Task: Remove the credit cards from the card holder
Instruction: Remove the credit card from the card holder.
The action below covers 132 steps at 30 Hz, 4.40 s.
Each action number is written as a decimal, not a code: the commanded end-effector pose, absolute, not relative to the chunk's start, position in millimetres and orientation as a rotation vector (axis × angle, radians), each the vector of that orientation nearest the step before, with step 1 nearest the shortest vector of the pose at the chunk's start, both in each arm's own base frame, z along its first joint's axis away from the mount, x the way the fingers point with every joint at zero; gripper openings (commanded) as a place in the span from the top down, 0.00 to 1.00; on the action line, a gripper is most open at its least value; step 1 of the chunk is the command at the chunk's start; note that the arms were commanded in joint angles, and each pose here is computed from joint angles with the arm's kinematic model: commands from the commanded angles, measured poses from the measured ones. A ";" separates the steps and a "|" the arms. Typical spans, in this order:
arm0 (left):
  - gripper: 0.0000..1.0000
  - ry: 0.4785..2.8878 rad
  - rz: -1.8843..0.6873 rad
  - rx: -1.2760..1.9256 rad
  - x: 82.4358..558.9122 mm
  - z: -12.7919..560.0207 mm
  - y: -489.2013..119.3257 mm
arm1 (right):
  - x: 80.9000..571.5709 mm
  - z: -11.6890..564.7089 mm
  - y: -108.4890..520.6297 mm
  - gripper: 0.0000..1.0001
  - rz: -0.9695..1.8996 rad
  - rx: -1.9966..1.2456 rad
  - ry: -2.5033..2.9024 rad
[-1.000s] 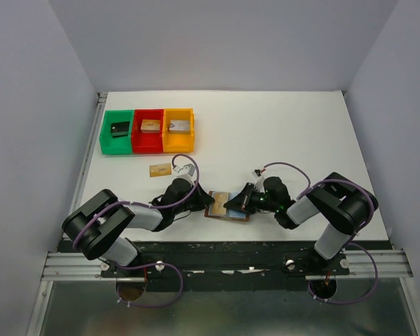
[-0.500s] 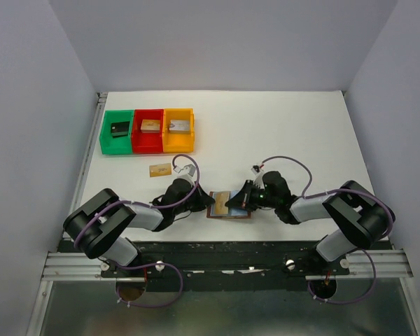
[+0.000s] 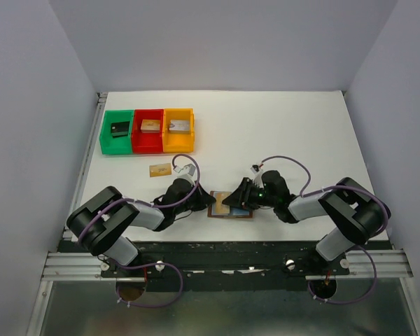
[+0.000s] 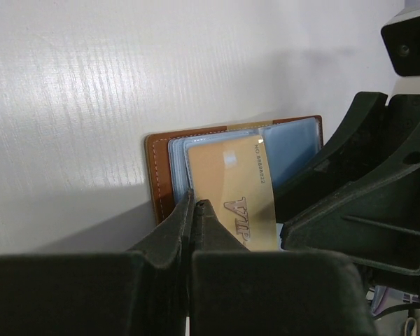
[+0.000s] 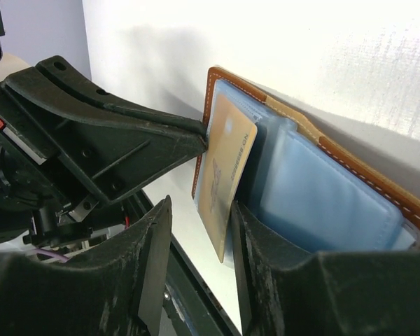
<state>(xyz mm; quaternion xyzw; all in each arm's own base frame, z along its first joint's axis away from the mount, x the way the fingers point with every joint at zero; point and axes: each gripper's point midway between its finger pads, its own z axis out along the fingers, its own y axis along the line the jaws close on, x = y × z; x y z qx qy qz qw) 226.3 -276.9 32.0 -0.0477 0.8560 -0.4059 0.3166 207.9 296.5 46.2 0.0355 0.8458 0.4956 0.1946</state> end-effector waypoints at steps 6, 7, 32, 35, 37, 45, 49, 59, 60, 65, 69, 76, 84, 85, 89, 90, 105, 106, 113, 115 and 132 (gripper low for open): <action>1.00 2.387 -1.043 -0.116 203.4 0.8 -270.0 | 213.8 54.1 308.6 0.52 1.487 0.109 2.320; 1.00 2.386 -1.046 -0.113 203.3 1.3 -270.6 | 213.7 54.3 309.3 0.52 1.491 0.107 2.322; 1.00 2.383 -0.978 -0.135 205.4 4.2 -256.5 | 213.0 48.7 303.6 0.61 1.445 0.138 2.354; 1.00 2.387 -0.974 -0.138 205.3 3.4 -255.7 | 213.1 50.5 300.7 0.62 1.422 0.128 2.353; 1.00 2.390 -0.972 -0.138 204.7 2.4 -255.2 | 213.0 52.4 299.8 0.64 1.414 0.120 2.351; 1.00 2.402 -0.970 -0.145 203.5 -1.1 -255.0 | 212.8 57.0 294.9 0.66 1.372 0.104 2.356; 1.00 2.409 -0.962 -0.151 203.1 -3.3 -254.3 | 211.8 59.0 292.3 0.66 1.348 0.092 2.360; 1.00 2.410 -0.956 -0.163 204.1 -4.6 -252.9 | 212.1 62.8 289.5 0.66 1.329 0.081 2.359; 1.00 2.411 -0.955 -0.163 203.7 -5.1 -252.5 | 211.6 62.0 289.4 0.66 1.325 0.076 2.361; 1.00 2.409 -0.954 -0.172 203.6 -5.5 -251.3 | 212.3 62.0 285.7 0.67 1.299 0.078 2.364; 1.00 2.410 -0.950 -0.180 203.1 -6.8 -249.6 | 213.0 62.3 282.3 0.68 1.282 0.080 2.360; 1.00 2.410 -0.956 -0.188 203.1 -7.4 -250.1 | 213.1 65.7 281.2 0.70 1.286 0.075 2.349; 1.00 2.412 -0.965 -0.181 201.8 -8.4 -251.0 | 213.9 73.6 284.6 0.71 1.323 0.064 2.319; 1.00 2.410 -0.972 -0.176 201.8 -7.8 -252.1 | 214.2 74.9 286.3 0.70 1.329 0.058 2.318; 1.00 2.398 -1.009 -0.160 201.7 -4.8 -257.6 | 213.1 75.8 292.7 0.69 1.373 0.038 2.322; 1.00 2.397 -1.020 -0.156 201.2 -3.9 -259.4 | 213.0 75.2 293.7 0.68 1.382 0.043 2.324; 1.00 2.398 -1.025 -0.147 200.3 -3.9 -261.6 | 215.9 81.7 295.2 0.75 1.394 0.072 2.314; 1.00 2.399 -1.024 -0.148 200.2 -4.4 -261.4 | 215.8 82.7 294.4 0.76 1.389 0.069 2.312; 1.00 2.408 -1.017 -0.156 199.5 -7.2 -260.3 | 215.2 86.0 290.4 0.82 1.364 0.064 2.310; 1.00 2.411 -1.014 -0.155 199.4 -7.6 -260.1 | 214.9 86.8 290.4 0.83 1.366 0.062 2.308; 1.00 2.417 -0.987 -0.153 199.8 -9.1 -256.6 | 214.7 87.2 283.8 0.96 1.335 0.062 2.312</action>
